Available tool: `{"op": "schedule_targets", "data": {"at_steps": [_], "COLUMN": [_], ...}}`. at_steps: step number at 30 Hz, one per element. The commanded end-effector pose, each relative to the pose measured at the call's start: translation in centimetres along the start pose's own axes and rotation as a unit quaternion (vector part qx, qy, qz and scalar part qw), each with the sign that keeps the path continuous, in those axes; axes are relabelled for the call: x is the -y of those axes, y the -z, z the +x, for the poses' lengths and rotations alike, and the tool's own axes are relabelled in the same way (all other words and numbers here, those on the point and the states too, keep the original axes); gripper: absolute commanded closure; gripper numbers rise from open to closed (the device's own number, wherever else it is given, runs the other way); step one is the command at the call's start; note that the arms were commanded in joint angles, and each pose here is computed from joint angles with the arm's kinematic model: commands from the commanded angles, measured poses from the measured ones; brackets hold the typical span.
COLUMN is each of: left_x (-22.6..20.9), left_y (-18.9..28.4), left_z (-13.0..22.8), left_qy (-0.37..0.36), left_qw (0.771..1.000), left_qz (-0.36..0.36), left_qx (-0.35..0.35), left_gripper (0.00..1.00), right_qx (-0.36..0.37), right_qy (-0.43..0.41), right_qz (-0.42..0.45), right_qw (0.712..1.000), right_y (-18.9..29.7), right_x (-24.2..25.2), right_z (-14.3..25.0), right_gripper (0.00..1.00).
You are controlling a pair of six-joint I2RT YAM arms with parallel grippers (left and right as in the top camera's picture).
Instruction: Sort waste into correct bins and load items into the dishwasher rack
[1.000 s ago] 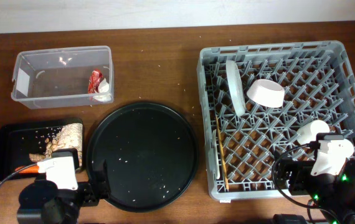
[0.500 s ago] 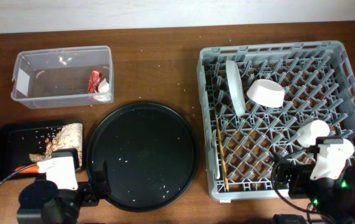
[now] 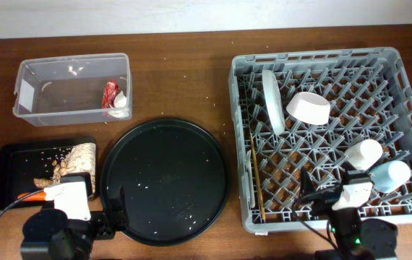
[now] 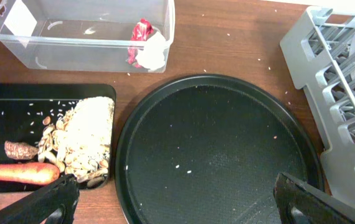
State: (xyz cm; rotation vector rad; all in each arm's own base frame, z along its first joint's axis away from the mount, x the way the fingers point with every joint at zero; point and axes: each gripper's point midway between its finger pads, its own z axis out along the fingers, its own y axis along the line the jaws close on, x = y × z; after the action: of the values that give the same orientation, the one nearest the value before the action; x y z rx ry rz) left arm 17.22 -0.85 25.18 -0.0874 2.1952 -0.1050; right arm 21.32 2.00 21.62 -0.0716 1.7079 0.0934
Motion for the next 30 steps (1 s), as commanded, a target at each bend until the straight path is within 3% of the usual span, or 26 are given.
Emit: {"op": "schedule_targets", "data": {"at_steps": [1, 8, 12, 16, 30], "left_x": [-0.3, -0.3, -0.3, -0.3, -0.3], "left_y": [0.0, 0.0, 0.0, 0.0, 0.0], "left_z": [0.0, 0.0, 0.0, 0.0, 0.0], "left_qy": [0.005, 0.005, 0.005, 0.005, 0.005], "left_qw": [1.000, 1.000, 1.000, 1.000, 1.000], "left_qz": [-0.008, -0.008, -0.008, -0.008, -0.008], "left_qx": [0.002, 0.002, 0.002, 0.002, 0.002], "left_gripper": [0.01, 0.01, 0.01, 0.01, 0.01], "right_qx": [0.044, 0.155, 0.129, 0.032, 0.032], "right_qy": [0.006, 0.012, 0.029, 0.017, 0.018], "right_qz": [-0.012, -0.009, -0.002, 0.000, -0.004], "right_qw": [0.999, 0.988, 0.991, 0.999, 0.999], "right_y": [-1.5, -2.8, -3.2, -4.0, -4.0], "right_x": [-0.3, -0.2, 0.0, 0.2, 0.0], "right_z": [0.2, -0.5, 0.7, 5.5, 5.4], "right_gripper": [0.02, 0.02, 0.02, 0.02, 0.02]}}
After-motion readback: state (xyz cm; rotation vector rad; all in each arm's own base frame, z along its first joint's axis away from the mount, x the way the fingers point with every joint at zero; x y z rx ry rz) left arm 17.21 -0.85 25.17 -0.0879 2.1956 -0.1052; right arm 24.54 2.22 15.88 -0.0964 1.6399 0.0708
